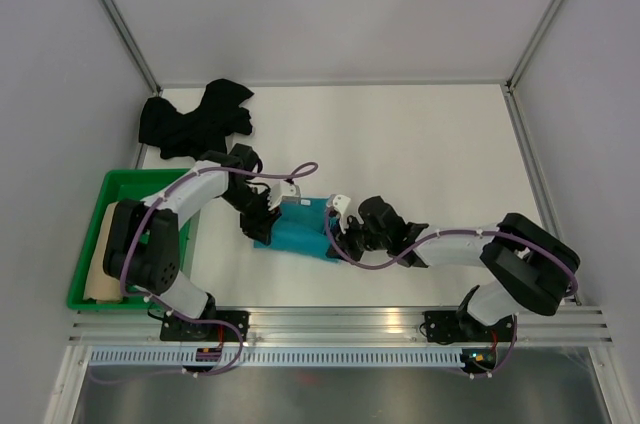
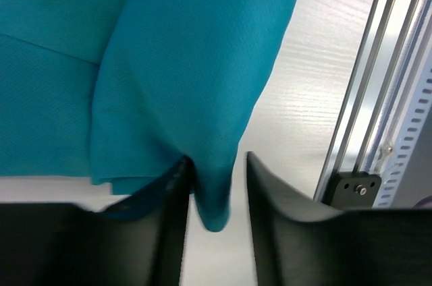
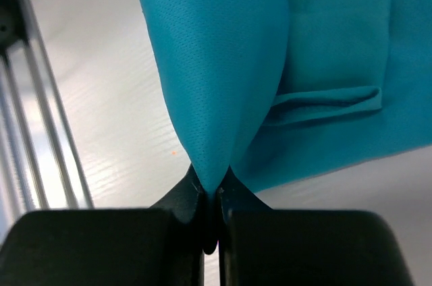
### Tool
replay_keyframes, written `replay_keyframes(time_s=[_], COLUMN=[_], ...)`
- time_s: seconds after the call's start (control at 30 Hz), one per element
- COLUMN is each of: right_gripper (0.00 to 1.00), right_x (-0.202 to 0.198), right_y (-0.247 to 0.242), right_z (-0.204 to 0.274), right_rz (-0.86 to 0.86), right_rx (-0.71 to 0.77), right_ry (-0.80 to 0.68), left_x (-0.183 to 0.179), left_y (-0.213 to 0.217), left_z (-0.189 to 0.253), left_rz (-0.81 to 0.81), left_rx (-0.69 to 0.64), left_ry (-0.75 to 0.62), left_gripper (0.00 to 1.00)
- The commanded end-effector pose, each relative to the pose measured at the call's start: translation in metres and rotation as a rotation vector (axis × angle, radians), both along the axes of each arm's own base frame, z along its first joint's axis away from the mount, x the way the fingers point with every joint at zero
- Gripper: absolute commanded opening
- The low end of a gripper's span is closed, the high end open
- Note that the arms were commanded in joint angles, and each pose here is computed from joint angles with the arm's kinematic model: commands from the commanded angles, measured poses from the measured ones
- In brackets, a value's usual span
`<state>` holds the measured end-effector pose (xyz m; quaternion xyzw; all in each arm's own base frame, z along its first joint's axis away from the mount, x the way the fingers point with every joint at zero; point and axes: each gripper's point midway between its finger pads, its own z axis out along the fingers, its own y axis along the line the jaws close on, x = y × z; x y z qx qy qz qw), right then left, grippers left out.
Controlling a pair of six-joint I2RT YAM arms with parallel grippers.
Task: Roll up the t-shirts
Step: Roll the tshirt
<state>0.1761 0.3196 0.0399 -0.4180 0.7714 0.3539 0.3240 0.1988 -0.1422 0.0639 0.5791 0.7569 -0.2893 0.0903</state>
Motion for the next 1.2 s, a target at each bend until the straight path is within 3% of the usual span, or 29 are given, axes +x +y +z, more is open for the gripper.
replay_keyframes(time_s=[0.0,0.1,0.33,0.37,0.47,0.5,0.6,0.9,1.03,1.13,1.17], right_gripper=[0.00,0.00,0.00,0.00,0.00,0.00,0.00,0.00,0.00,0.00,0.00], right_x=[-0.006,0.007,0.006,0.005,0.005,0.005,-0.001,-0.027,-0.021,-0.015,-0.014], right_y=[0.018,0.012,0.008,0.008,0.008,0.007,0.002,-0.011,-0.016,-0.019,-0.019], right_z=[0.025,0.036,0.034,0.034,0.035,0.035,0.034,0.032,0.021,0.017,0.016], right_rz=[0.042,0.015,0.064,0.069,0.081,0.079,0.066,0.049,0.028,0.005,0.003], right_rx=[0.144,0.214,0.196,0.195,0.197,0.196,0.179,0.204,0.198,0.216,0.216], right_ry=[0.117,0.162,0.180,0.182,0.191,0.196,0.220,0.327,0.392,0.434,0.440], left_x=[0.003,0.012,0.032,0.036,0.037,0.034,0.022,-0.026,-0.019,-0.007,-0.005], left_y=[-0.010,-0.002,0.000,-0.001,-0.010,-0.014,-0.017,-0.010,-0.010,-0.010,-0.009], left_z=[0.015,0.010,-0.011,-0.012,-0.012,-0.010,-0.004,-0.002,-0.010,-0.011,-0.011], left_rz=[-0.027,-0.032,0.011,0.021,0.050,0.050,0.058,0.058,0.109,0.154,0.161], left_rx=[-0.080,-0.051,-0.027,-0.027,-0.058,-0.086,-0.117,-0.111,-0.093,-0.094,-0.093], left_ry=[-0.032,-0.141,-0.262,-0.262,-0.205,-0.186,-0.143,0.024,0.091,0.114,0.112], left_gripper=[0.48,0.64,0.68,0.66,0.46,0.26,0.03,0.02,0.03,0.08,0.14])
